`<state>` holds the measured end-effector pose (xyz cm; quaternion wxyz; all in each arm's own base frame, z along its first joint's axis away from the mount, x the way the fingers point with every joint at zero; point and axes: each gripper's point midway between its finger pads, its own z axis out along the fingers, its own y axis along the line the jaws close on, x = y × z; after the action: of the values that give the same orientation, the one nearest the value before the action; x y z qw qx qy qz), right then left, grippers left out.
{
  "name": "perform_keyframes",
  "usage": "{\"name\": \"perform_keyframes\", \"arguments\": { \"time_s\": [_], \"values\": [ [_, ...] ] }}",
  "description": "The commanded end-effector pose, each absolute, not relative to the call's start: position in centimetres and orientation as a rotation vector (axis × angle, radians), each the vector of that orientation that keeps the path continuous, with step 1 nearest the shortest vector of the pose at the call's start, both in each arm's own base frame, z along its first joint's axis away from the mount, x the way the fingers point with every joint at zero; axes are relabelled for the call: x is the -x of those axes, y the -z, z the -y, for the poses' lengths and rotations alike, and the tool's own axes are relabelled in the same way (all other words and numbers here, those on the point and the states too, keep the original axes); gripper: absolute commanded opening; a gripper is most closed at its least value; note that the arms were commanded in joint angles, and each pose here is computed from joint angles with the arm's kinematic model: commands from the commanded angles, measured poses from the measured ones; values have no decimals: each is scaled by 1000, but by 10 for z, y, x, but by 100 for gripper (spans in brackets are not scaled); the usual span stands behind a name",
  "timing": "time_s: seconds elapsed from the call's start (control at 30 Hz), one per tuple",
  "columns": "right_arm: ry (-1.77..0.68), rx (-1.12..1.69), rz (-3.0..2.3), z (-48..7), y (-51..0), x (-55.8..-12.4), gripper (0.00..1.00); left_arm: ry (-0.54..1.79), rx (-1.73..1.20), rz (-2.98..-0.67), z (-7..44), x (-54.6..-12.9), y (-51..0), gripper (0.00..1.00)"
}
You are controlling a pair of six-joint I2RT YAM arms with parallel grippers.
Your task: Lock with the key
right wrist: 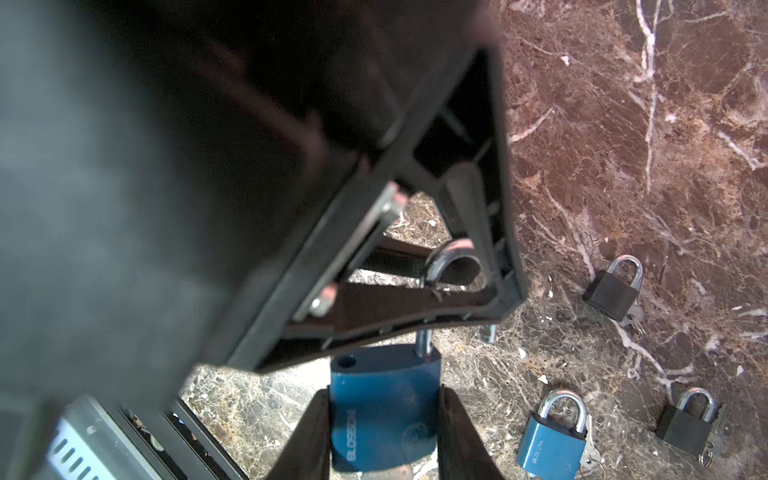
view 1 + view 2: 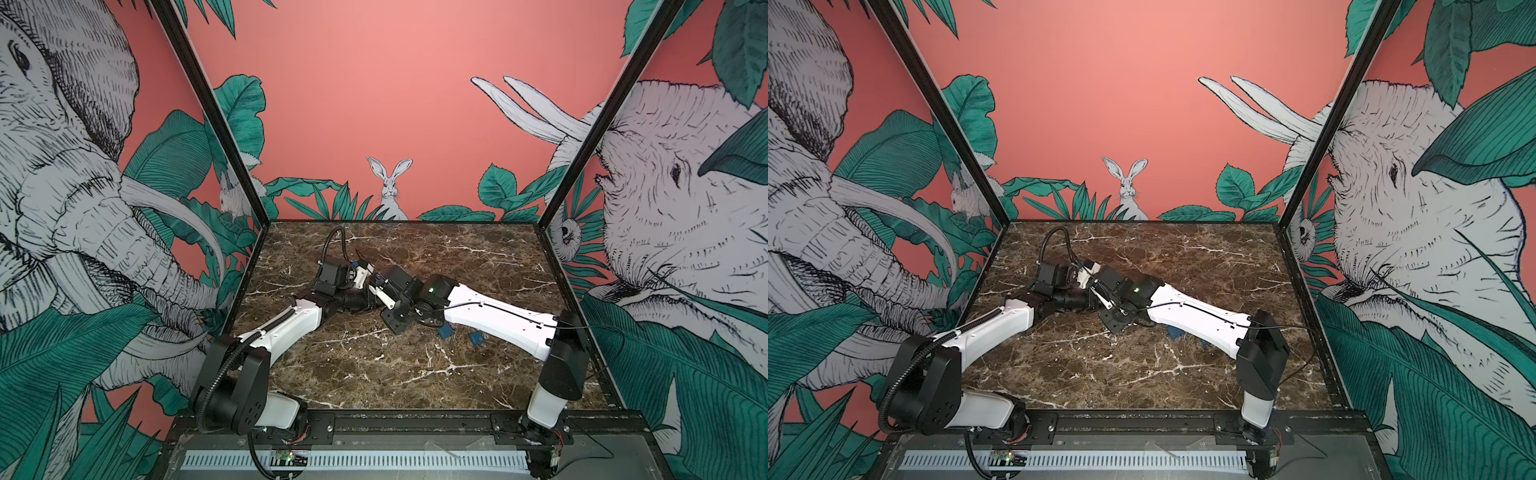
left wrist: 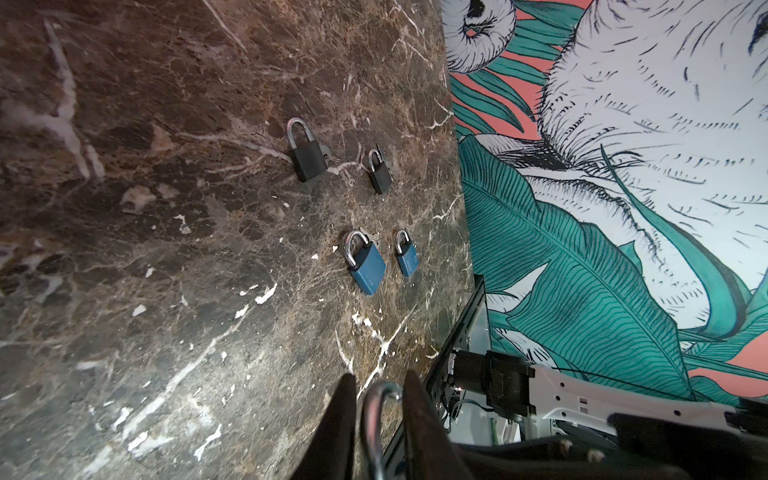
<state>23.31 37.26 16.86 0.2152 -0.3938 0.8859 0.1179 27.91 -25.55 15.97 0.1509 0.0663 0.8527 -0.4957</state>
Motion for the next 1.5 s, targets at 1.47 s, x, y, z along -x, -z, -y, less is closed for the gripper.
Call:
{"name": "perform_keyframes", "arguments": {
  "time_s": [1.47],
  "values": [
    [-804,893,-1875,-350,-212,-255,50,1550,-113,-2339,269,-285,-238,0]
  ]
}}
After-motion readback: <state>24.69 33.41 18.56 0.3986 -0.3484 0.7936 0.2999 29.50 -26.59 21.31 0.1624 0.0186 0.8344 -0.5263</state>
